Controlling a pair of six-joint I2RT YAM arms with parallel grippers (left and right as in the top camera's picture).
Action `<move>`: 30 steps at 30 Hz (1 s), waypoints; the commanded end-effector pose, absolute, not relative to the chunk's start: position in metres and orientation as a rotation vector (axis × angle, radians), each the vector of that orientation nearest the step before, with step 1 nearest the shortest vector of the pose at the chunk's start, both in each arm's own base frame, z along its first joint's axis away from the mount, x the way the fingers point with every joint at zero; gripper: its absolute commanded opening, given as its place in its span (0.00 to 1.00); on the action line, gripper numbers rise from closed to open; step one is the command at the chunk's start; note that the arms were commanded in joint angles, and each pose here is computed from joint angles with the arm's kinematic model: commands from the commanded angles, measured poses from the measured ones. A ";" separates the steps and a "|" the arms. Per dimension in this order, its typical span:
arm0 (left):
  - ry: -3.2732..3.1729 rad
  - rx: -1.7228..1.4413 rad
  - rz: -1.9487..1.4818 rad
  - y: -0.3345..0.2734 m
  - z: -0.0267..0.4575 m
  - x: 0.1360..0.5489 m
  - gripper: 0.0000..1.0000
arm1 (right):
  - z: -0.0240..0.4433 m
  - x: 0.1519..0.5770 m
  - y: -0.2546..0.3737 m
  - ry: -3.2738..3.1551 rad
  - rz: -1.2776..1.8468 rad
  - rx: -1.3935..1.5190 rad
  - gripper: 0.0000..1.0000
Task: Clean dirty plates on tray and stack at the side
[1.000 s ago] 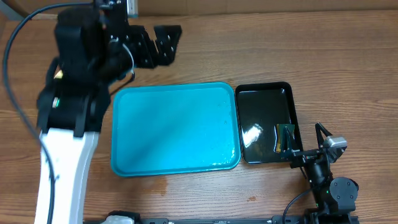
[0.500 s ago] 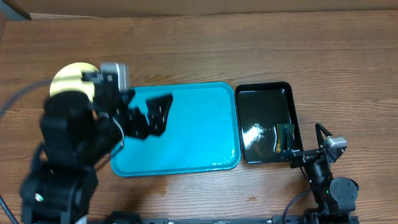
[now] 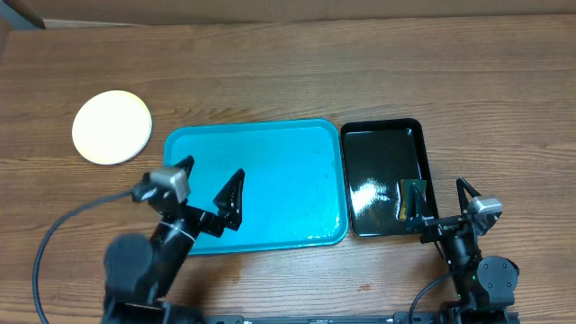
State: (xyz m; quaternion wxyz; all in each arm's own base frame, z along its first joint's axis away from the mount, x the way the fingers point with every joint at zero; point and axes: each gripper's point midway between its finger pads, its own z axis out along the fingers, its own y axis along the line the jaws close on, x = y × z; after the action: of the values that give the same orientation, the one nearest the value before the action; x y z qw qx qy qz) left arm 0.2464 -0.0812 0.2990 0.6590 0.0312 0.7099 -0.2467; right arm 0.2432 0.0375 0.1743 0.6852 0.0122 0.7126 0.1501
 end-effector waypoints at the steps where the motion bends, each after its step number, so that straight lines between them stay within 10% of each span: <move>1: 1.436 0.054 -0.524 -0.072 0.310 0.241 1.00 | 0.173 0.243 0.038 1.590 0.336 0.025 1.00; 30: 1.228 -0.139 -0.372 -0.026 0.257 0.231 1.00 | 0.173 0.243 0.038 1.590 0.335 0.025 1.00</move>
State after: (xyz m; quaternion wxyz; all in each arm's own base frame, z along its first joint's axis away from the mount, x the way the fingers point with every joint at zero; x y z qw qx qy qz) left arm 0.2287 -0.0315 0.2668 0.7994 -0.0540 0.5697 -0.1828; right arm 0.2432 0.0375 0.1743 0.6852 0.0122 0.7126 0.1501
